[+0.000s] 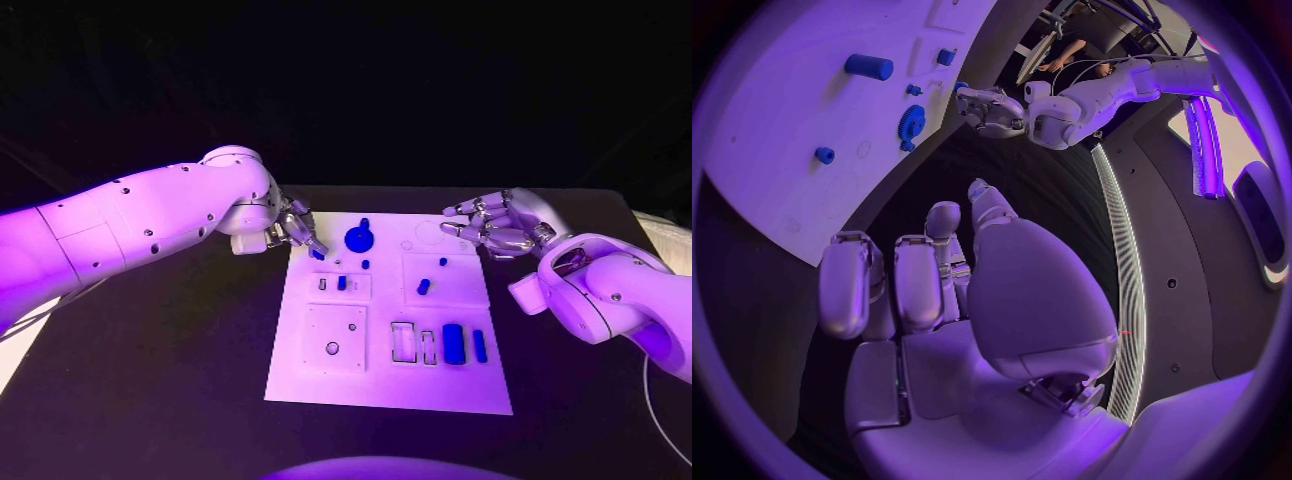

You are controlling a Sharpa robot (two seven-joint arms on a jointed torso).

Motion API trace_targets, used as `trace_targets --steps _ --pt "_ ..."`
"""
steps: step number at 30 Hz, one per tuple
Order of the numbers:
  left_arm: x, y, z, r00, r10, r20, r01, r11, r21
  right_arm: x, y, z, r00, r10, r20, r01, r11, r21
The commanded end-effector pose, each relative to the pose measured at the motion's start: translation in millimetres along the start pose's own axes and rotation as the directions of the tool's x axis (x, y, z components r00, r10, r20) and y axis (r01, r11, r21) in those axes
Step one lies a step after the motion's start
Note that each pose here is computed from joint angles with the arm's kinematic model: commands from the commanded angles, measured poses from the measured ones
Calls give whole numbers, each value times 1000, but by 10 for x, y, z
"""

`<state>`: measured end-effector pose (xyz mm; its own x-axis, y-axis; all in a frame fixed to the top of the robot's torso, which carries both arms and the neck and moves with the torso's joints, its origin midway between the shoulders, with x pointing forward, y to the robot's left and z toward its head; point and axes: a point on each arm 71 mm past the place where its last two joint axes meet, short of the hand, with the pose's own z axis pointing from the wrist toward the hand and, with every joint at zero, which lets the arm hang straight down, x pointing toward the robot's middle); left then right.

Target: Assemble the parts on the task board

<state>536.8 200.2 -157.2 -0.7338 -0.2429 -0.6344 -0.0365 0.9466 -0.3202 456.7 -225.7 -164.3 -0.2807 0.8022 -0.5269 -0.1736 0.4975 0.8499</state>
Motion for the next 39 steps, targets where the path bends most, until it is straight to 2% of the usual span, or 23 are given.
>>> trace_targets --steps 1,8,13,19,26,34,39 --pt "32 -19 -37 995 -4 99 -2 999 51 4 6 -3 1000 -6 -4 6 1000 -12" --pt "282 31 -101 992 36 118 -45 996 80 -5 2 -6 1000 -7 -1 7 1000 -12" --pt "401 37 -140 990 83 113 -92 993 77 -4 0 -5 1000 -7 -1 7 1000 -13" --pt "473 73 -117 990 106 97 -111 992 53 5 3 -1 1000 -6 -3 6 1000 -15" --pt "565 61 -74 991 114 75 -118 992 46 13 0 -2 1000 -5 -5 5 1000 -15" --pt "576 74 -48 991 115 75 -117 993 28 16 -1 -5 1000 -5 -7 5 1000 -15" --pt "593 75 -43 990 130 53 -132 991 24 17 -2 -7 1000 -5 -8 5 1000 -14"
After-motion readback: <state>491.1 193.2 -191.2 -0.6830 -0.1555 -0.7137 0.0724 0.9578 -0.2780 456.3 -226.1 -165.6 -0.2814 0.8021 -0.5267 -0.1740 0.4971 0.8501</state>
